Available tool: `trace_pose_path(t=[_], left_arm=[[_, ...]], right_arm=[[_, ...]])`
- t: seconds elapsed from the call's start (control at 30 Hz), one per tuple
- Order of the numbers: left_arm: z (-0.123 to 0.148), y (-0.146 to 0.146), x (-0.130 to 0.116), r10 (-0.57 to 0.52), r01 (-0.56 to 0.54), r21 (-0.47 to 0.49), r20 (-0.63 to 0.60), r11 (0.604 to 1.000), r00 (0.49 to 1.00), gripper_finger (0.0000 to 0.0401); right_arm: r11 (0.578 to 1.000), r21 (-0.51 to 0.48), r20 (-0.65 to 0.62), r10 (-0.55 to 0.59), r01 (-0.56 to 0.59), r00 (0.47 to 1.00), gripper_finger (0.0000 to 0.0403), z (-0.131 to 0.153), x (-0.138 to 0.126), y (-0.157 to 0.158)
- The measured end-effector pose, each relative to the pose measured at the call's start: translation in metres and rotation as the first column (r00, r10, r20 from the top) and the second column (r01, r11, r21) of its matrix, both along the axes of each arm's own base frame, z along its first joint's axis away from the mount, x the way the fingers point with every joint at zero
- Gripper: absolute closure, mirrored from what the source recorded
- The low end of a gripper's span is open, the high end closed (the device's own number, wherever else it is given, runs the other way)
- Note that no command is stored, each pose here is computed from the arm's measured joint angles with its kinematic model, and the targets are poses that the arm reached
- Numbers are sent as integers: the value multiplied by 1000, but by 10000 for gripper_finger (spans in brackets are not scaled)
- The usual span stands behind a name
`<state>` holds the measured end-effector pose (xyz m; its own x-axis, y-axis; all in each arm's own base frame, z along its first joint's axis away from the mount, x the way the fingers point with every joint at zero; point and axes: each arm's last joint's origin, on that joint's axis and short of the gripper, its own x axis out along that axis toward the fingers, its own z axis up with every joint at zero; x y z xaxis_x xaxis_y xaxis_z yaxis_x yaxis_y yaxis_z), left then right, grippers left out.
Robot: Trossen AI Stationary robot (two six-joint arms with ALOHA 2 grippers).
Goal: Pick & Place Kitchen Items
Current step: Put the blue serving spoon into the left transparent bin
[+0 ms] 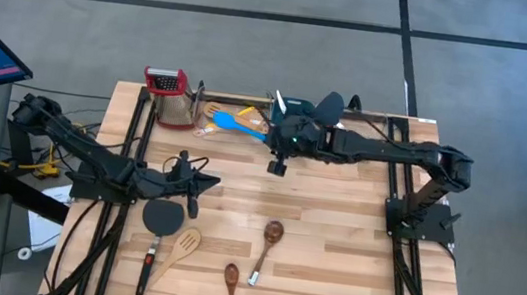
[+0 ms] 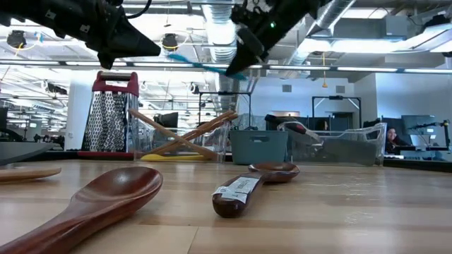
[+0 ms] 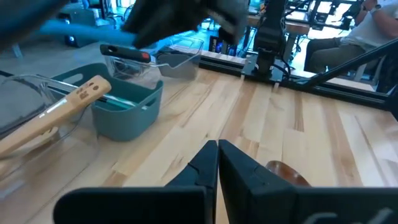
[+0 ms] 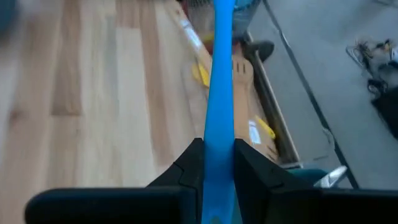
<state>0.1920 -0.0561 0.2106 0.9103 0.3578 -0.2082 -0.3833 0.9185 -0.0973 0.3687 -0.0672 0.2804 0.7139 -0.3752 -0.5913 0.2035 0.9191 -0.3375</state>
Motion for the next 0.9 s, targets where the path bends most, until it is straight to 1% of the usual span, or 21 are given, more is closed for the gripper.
trace_pose_path(t=[0.07, 0.13, 0.2, 0.27, 0.53, 0.6, 0.67, 0.8, 0.9], left_arm=[[0, 0, 0, -3, 3, 12, -5, 1000, 1000, 399], [0, 0, 0, -5, 5, 23, -7, 1000, 1000, 399], [1, 0, 0, -5, 5, 24, -7, 1000, 1000, 399], [3, 0, -1, -5, 5, 19, 7, 1000, 1000, 399], [4, 1, -2, -9, 9, 20, 9, 1000, 1000, 399], [4, 1, -2, -9, 9, 21, 7, 1000, 1000, 399], [4, 1, -2, -10, 9, 21, 7, 1000, 1000, 399], [4, 1, -2, -10, 10, 24, 6, 1000, 1000, 399], [4, 1, -2, -10, 10, 24, 5, 1000, 1000, 399]], right_arm=[[1000, 10, 24, -1, 1, 1000, 353, 2, 11, -11], [999, 38, 6, 1, -1, 1000, 353, 1, 15, -21], [998, 55, 7, 1, -2, 1000, 353, -5, 26, -32], [998, 68, -36, -6, 8, 999, 353, -15, 33, -41], [996, 57, -74, -61, 65, 995, 353, -40, 61, -83], [995, 58, -91, -77, 82, 993, 353, -45, 62, -92], [995, 46, -80, -83, 87, 993, 353, -47, 67, -101], [992, 51, -110, -108, 114, 988, 353, -58, 67, -115], [992, 35, -117, -114, 118, 987, 353, -62, 67, -123]])
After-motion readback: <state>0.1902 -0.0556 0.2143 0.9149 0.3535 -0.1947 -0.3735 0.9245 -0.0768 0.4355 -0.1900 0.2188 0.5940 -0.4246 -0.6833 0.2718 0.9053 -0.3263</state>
